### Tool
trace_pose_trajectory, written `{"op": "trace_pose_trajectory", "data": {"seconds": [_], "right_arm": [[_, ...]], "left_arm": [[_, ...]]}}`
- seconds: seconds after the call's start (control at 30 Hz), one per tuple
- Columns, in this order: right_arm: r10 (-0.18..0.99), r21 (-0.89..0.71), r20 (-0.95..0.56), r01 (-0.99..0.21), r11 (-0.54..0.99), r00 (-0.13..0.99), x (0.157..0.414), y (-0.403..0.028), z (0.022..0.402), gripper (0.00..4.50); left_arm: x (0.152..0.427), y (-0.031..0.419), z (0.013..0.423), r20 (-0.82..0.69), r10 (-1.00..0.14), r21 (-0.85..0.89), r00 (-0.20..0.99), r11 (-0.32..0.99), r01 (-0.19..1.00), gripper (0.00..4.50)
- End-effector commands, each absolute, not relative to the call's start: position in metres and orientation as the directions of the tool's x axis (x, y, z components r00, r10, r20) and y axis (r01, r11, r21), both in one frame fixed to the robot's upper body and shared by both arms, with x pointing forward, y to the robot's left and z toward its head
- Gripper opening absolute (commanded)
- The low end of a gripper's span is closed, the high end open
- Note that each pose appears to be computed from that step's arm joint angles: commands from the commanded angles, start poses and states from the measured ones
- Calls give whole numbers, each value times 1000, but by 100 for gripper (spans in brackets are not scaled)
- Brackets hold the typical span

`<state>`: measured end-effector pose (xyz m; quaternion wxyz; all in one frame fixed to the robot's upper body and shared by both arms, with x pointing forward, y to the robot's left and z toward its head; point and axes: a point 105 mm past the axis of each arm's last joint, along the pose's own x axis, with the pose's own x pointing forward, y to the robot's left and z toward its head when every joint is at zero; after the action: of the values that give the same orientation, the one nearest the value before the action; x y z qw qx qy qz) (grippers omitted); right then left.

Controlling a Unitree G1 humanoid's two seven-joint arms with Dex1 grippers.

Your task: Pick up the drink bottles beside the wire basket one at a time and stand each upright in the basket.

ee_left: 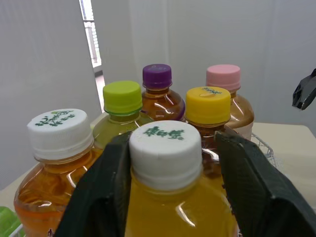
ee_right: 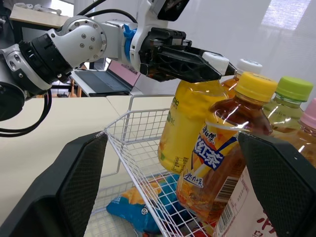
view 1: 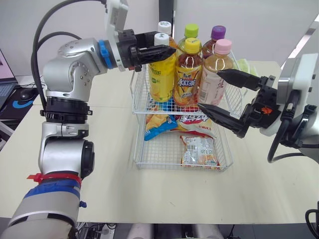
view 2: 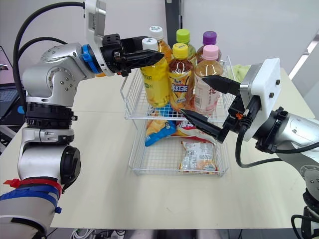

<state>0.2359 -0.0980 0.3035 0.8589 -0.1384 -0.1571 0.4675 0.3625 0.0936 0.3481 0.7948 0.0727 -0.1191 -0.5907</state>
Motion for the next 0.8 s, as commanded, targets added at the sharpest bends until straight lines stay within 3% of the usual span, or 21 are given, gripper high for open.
{"op": "trace_pose_trajectory", "data": {"seconds": [0.03,0.1,0.3,0.5,0.63,0.8], "right_arm": [[843,-414,167,-739,531,512,230,-101,311,450],[845,-415,163,-741,528,510,230,-101,311,450],[839,-419,184,-731,539,512,232,-104,317,450],[709,-443,186,-586,679,680,251,-201,360,450],[583,-420,161,-479,771,796,266,-261,348,450],[422,-362,78,-368,856,903,284,-326,297,450]], "left_arm": [[355,101,369,162,-950,294,266,304,906,385],[352,107,374,177,-947,292,267,309,905,449],[350,153,383,178,-911,295,371,409,864,449],[366,224,368,179,-772,287,609,634,718,449],[373,261,339,209,-667,232,715,744,626,449],[376,303,276,158,-466,205,871,878,433,449]]}}
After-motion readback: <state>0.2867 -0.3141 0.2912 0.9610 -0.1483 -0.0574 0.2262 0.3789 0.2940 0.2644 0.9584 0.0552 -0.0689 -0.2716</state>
